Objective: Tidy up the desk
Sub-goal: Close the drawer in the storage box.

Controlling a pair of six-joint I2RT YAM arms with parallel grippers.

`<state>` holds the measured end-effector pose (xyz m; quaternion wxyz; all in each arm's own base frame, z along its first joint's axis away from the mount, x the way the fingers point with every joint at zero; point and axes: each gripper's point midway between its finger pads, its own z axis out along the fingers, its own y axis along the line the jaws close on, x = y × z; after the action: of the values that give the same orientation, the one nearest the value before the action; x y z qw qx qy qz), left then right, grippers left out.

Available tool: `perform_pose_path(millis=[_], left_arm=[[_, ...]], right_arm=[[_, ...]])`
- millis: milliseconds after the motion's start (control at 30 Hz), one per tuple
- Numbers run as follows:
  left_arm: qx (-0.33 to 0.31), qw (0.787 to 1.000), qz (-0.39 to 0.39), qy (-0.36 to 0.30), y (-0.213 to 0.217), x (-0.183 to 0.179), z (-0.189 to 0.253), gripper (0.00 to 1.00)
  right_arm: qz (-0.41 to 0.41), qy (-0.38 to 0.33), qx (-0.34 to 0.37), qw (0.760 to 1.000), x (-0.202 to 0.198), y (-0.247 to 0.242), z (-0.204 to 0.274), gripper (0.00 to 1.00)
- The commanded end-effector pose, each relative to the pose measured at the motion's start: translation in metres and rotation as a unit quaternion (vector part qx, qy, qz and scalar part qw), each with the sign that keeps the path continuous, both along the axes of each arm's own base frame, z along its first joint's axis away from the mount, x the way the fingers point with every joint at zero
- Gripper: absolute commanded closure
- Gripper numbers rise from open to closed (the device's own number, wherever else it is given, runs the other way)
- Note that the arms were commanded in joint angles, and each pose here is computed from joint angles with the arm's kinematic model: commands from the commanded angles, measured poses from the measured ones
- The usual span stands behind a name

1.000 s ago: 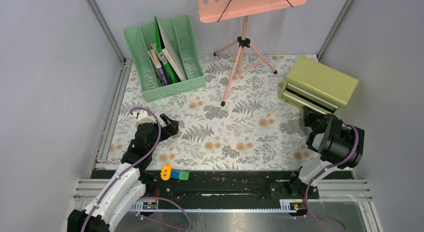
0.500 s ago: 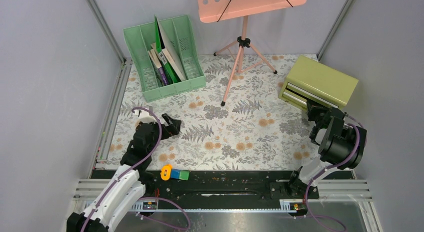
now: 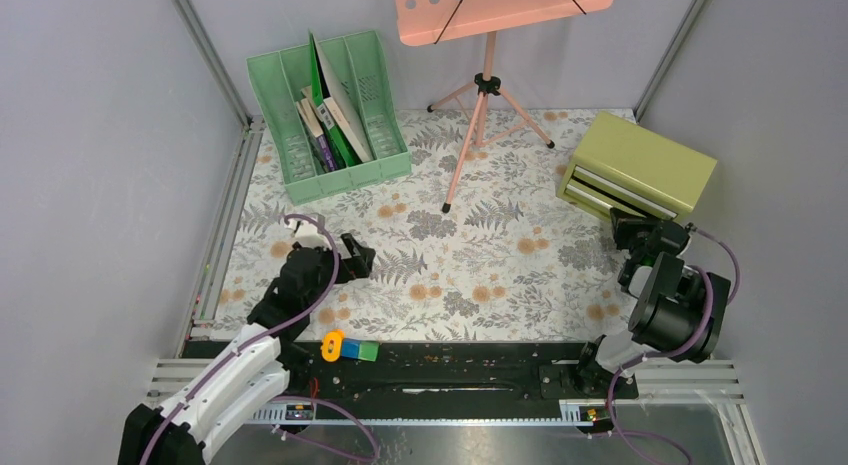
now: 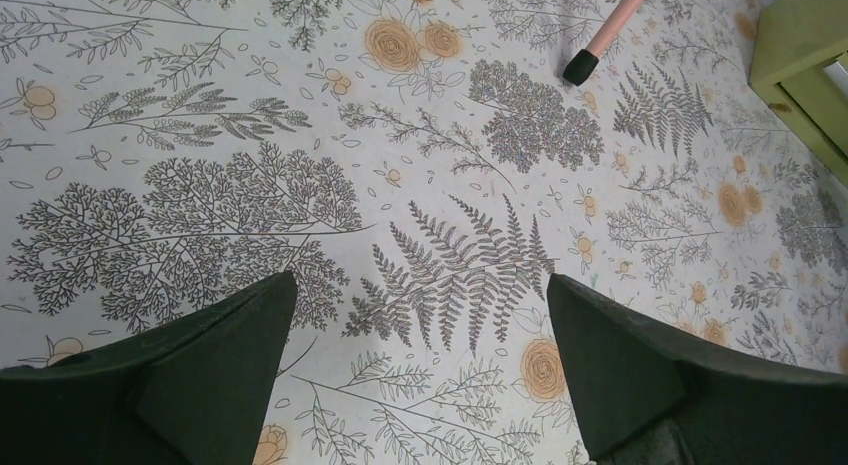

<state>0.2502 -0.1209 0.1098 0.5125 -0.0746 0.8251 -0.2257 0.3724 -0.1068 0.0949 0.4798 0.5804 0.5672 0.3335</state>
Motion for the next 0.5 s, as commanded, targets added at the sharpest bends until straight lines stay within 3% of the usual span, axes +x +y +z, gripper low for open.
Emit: perform_pose_path(millis=[0,467], left_arm=[[0.011,0.999,0.013,-0.046,-0.003,0.014,0.034,0.01],[0.045,0.998,0.000,-0.045,-0.018,0.013,0.036,0.01]], right_arm=[[-0.001,0.032,-0.006,0.999,-0.009,0.000,-0.014,1.00],[-0.049,0.027,0.002,0.998,0.012,-0.026,-0.021,1.00]])
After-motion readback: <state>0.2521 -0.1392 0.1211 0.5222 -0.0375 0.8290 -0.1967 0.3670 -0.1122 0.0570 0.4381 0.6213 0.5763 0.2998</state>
